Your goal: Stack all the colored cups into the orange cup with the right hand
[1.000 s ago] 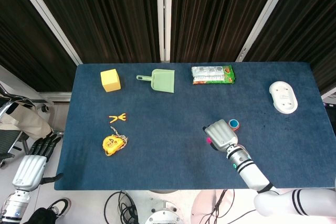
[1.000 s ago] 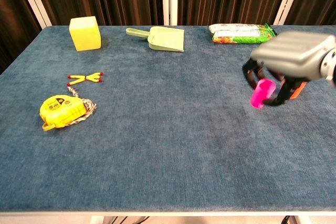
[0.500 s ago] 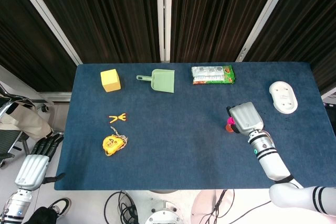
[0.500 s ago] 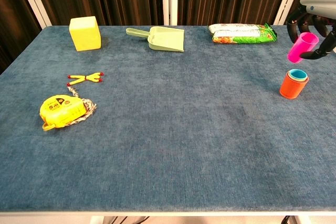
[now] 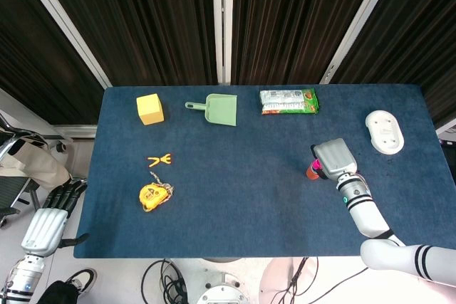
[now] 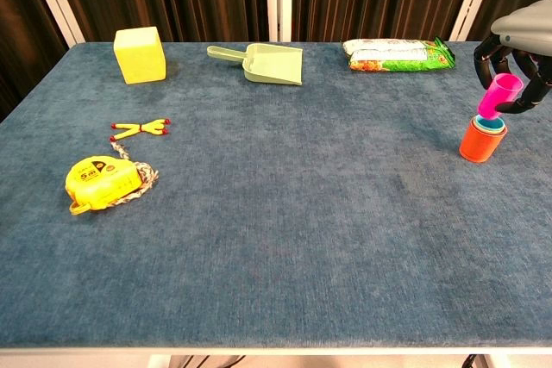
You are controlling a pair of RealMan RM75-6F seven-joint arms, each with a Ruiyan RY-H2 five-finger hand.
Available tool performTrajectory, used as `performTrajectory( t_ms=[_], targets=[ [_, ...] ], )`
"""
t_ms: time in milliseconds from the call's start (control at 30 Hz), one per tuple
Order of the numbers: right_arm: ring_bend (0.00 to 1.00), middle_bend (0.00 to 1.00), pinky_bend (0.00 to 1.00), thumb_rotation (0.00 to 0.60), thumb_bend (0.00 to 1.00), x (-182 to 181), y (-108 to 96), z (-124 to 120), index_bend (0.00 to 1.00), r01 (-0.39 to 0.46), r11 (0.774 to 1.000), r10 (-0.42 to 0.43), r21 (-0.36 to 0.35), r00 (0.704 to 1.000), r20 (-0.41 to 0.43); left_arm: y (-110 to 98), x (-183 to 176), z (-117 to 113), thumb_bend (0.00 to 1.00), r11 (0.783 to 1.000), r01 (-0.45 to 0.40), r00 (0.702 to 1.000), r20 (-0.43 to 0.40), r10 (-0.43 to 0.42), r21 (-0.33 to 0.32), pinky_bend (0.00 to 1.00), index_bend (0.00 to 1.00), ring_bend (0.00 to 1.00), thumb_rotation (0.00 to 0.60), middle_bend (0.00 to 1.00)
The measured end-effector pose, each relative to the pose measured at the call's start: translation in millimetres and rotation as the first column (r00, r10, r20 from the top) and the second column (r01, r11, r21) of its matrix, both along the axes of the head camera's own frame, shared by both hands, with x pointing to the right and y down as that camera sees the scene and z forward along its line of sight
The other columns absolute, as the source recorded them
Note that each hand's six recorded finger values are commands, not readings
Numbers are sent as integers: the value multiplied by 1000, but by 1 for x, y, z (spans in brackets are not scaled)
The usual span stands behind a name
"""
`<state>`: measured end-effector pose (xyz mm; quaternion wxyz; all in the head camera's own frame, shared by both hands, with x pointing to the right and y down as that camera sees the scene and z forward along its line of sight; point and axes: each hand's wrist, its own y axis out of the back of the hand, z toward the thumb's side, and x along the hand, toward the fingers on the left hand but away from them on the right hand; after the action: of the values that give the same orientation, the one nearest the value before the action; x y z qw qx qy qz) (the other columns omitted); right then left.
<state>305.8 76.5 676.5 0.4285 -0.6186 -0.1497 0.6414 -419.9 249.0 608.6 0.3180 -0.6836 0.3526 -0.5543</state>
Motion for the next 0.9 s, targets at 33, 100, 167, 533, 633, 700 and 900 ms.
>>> performTrajectory(
  t_ms=[33, 100, 167, 533, 633, 700, 900],
  targets=[
    [580, 544, 728, 600, 263, 0, 0, 1, 572, -1, 1000, 1, -2, 1000, -1, 0, 0, 0, 25, 1000, 0, 1000, 1, 0, -1, 0, 16, 0, 600, 0],
    [580, 544, 728, 600, 263, 1, 1, 4, 573, -2, 1000, 2, -10, 1000, -9, 0, 0, 0, 24, 1000, 0, 1000, 1, 0, -2, 0, 16, 0, 600, 0],
    [580, 544, 728, 600, 263, 1, 2, 6, 573, -4, 1000, 4, -19, 1000, -13, 0, 0, 0, 25, 1000, 0, 1000, 1, 0, -1, 0, 16, 0, 600, 0],
    [518, 480, 650, 600, 142, 3, 6, 9, 371, -12, 999, 11, -47, 1000, -29, 1, -1, -1, 25, 1000, 1, 1000, -1, -1, 3, 0, 17, 0, 600, 0],
    [444, 410, 592, 600, 96, 4, 6, 9, 265, -17, 998, 15, -55, 999, -40, 0, -2, -2, 24, 1000, 2, 1000, 1, -2, 5, 0, 17, 0, 600, 0],
    [397, 361, 559, 600, 84, 3, 5, 6, 214, -22, 999, 21, -49, 999, -35, 0, -2, -3, 24, 1000, 2, 1000, 1, -2, 5, 0, 17, 0, 600, 0],
    [320, 285, 474, 600, 75, 3, -1, -11, 169, -33, 999, 33, 14, 999, 1, 0, 0, -1, 24, 1000, -4, 1000, -3, 4, 4, 0, 17, 0, 600, 0]
  ],
)
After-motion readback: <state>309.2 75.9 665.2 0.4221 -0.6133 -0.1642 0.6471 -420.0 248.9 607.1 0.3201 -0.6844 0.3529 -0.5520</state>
